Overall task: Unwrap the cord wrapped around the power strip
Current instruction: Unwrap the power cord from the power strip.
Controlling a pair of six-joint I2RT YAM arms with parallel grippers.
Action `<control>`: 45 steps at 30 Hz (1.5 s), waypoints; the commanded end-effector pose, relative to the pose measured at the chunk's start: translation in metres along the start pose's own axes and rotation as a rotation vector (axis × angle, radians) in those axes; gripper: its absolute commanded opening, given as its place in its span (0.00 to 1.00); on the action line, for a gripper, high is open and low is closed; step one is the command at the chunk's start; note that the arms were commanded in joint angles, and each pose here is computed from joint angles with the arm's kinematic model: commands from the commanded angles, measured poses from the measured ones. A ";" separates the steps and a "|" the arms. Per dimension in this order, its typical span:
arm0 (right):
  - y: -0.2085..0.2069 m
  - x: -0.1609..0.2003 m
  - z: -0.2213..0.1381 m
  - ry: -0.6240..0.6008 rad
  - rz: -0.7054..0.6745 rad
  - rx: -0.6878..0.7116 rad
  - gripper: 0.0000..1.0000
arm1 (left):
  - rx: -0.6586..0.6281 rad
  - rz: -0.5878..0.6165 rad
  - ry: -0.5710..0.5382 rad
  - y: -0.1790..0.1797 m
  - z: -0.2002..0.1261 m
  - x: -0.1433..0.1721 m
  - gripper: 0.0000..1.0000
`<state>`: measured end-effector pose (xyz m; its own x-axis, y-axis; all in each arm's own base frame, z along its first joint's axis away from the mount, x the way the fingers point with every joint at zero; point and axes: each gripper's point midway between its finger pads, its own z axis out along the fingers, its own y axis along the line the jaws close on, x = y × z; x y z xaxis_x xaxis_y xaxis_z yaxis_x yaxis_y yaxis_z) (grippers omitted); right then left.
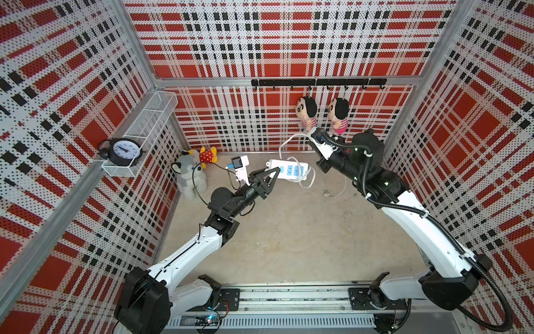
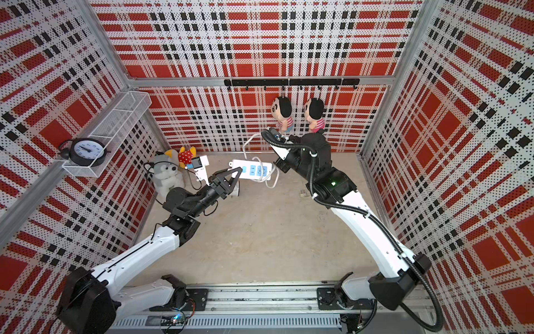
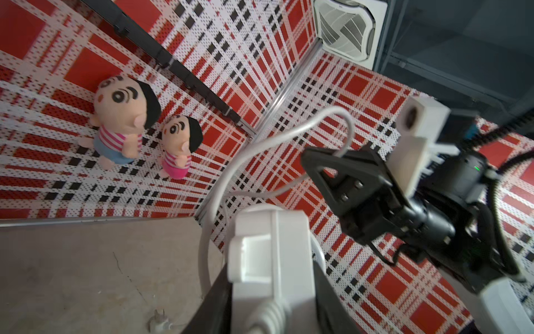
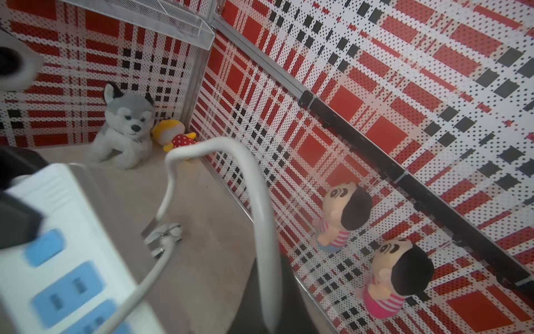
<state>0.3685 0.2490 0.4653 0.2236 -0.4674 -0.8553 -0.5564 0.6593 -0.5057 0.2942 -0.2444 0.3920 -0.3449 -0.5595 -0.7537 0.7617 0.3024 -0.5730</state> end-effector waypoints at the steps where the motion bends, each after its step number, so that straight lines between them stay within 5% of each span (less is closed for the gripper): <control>1: -0.003 0.019 0.019 0.049 -0.057 -0.103 0.00 | 0.196 0.020 0.122 -0.043 -0.006 0.021 0.00; 10: 0.031 0.091 0.071 0.102 0.083 -0.308 0.00 | 0.426 0.001 0.082 -0.096 -0.017 0.005 0.00; 14: 0.059 0.140 0.082 0.161 0.176 -0.353 0.11 | 0.553 -0.066 0.029 -0.115 -0.025 -0.010 0.00; 21: 0.091 0.182 0.077 0.170 0.376 -0.403 0.15 | 0.589 -0.092 -0.018 -0.120 -0.020 -0.025 0.00; 31: 0.064 0.179 0.024 -0.003 0.760 -0.311 0.92 | 0.520 -0.113 -0.119 -0.101 -0.014 -0.047 0.00; 39: 0.069 0.168 -0.058 -0.129 0.840 -0.189 1.00 | 0.358 -0.137 -0.276 -0.062 -0.013 -0.073 0.00; 45: 0.106 0.156 -0.102 -0.303 0.593 -0.183 0.95 | 0.286 -0.199 -0.348 -0.042 -0.012 -0.082 0.00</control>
<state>0.2797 0.1796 0.2761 -0.1279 0.1591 -0.9789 -0.7450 0.6361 0.2007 0.2751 -0.2159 0.4673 -0.3711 -0.7686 -0.5211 0.8445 -0.0459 -0.5336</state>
